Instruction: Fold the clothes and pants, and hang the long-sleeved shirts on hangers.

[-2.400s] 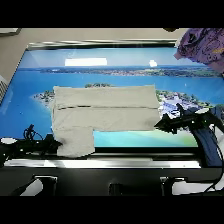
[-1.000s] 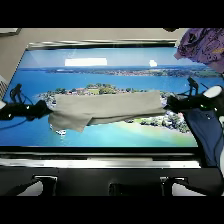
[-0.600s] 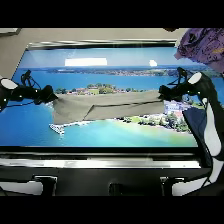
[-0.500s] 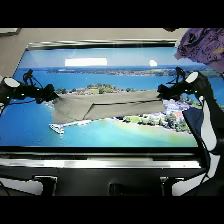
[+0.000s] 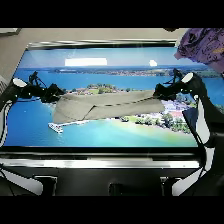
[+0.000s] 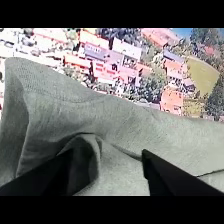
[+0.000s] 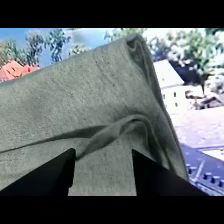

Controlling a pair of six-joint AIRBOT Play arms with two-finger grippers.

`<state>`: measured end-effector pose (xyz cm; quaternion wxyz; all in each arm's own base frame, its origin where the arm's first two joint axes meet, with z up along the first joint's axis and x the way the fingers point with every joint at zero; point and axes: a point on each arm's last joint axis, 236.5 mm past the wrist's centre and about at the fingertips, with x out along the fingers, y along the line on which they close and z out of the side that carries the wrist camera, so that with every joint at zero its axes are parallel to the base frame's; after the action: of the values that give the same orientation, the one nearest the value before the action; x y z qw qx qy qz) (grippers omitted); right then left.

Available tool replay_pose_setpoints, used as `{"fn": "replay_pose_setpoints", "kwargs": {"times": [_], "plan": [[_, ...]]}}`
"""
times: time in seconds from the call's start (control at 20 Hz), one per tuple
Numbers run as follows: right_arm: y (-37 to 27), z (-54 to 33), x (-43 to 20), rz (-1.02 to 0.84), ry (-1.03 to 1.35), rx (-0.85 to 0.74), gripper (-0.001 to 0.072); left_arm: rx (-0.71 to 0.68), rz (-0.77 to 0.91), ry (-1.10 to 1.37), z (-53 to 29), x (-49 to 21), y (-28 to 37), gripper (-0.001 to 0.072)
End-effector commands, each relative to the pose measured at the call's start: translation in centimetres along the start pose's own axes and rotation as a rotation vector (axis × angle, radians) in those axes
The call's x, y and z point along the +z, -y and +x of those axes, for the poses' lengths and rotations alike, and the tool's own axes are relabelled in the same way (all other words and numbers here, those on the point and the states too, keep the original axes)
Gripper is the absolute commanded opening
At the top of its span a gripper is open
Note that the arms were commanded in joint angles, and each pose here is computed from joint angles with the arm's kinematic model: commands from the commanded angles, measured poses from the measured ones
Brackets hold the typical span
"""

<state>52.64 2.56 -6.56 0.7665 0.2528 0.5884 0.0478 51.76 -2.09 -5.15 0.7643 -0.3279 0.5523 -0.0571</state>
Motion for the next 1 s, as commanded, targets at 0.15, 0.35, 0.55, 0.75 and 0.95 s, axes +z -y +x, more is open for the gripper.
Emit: {"fn": "replay_pose_setpoints", "kwargs": {"times": [0.15, 0.35, 0.55, 0.75, 0.95], "plan": [[2.3, -7.0, 3.6, 0.17, 0.042, 0.049, 0.0461, 0.013, 0.095, 0.082, -4.4, 2.5, 2.5, 0.0539], [5.1, -6.9, 3.2, 0.254, -0.029, 0.209, 0.0603, 0.033, 0.148, 0.147, -7.9, 3.3, 3.9, 0.0539], [5.6, -3.3, 0.9, 0.161, -0.137, 0.232, 0.0603, 0.031, 0.145, 0.122, -8.2, 2.5, 4.2, 0.0539], [5.2, -0.4, -0.1, 0.126, -0.184, 0.247, 0.0603, 0.031, 0.133, 0.118, -8.2, 2.4, 4.2, 0.0538], [3.2, 1.7, -1.9, 0.085, -0.254, 0.261, 0.0603, 0.03, 0.127, 0.119, -8.2, 2.4, 4.2, 0.0538]]}}
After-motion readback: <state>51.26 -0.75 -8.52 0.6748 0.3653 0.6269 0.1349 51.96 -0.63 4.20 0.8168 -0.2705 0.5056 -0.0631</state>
